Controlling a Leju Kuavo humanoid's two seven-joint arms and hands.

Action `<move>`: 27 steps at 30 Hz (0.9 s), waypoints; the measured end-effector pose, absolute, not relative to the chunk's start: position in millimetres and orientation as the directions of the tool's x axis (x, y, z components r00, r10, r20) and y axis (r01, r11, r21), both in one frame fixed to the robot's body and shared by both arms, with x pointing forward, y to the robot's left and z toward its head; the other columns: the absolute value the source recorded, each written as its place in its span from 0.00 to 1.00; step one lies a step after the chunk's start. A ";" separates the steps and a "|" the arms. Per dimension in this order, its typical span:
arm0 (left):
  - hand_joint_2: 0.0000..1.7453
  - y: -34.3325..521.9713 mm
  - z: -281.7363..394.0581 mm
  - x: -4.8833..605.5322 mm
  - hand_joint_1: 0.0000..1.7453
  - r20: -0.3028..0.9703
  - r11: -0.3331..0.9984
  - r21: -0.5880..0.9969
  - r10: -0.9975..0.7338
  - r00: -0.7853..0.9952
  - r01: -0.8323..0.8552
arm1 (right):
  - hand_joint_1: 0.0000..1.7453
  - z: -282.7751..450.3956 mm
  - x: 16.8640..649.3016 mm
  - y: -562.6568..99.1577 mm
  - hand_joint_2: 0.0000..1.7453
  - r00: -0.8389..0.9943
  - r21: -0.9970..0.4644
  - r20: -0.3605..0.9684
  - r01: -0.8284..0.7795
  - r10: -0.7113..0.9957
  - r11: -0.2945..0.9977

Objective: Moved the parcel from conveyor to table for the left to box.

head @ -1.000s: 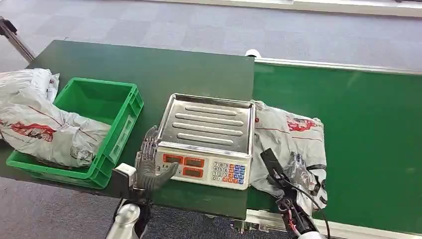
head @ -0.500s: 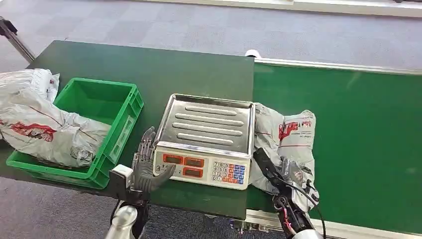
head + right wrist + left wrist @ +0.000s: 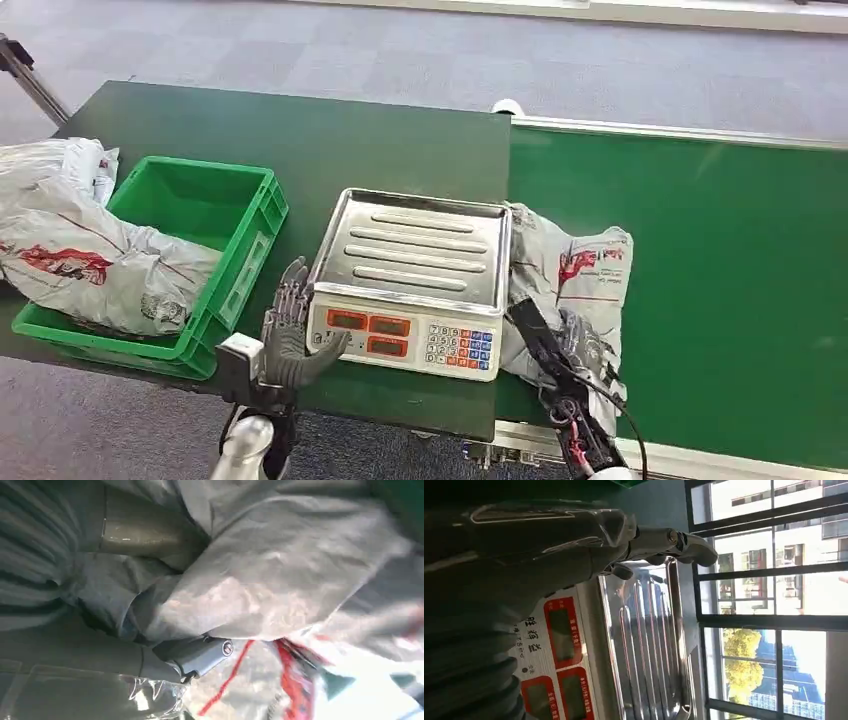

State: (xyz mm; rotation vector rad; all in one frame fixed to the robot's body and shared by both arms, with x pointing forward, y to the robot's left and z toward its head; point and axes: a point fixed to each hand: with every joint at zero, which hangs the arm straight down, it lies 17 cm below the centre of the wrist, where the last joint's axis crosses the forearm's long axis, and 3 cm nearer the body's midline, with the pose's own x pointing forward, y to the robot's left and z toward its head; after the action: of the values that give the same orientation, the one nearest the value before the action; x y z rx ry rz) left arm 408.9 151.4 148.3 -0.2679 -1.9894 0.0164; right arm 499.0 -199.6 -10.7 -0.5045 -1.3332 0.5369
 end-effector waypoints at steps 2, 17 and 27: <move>1.00 150.9 148.9 408.4 0.00 0.895 0.974 -0.135 0.198 -0.400 0.180 | 1.00 18.7 502.6 -202.2 1.00 0.057 -0.534 0.845 0.042 0.532 0.844; 1.00 140.5 156.1 417.3 0.00 0.886 0.972 -0.136 0.207 -0.414 0.194 | 1.00 272.8 404.0 -293.9 1.00 -0.504 -0.006 0.723 0.680 0.473 0.733; 1.00 138.0 161.4 421.2 0.00 0.875 0.967 -0.161 0.232 -0.425 0.196 | 1.00 346.8 360.8 -284.2 1.00 -0.623 0.075 0.574 0.686 0.531 0.723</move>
State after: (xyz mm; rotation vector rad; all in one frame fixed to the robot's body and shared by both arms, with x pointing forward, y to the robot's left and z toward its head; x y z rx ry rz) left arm 421.2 138.0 161.4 -0.3040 -2.0224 0.0416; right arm 360.8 -284.2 346.8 -0.9242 -2.3992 -0.3914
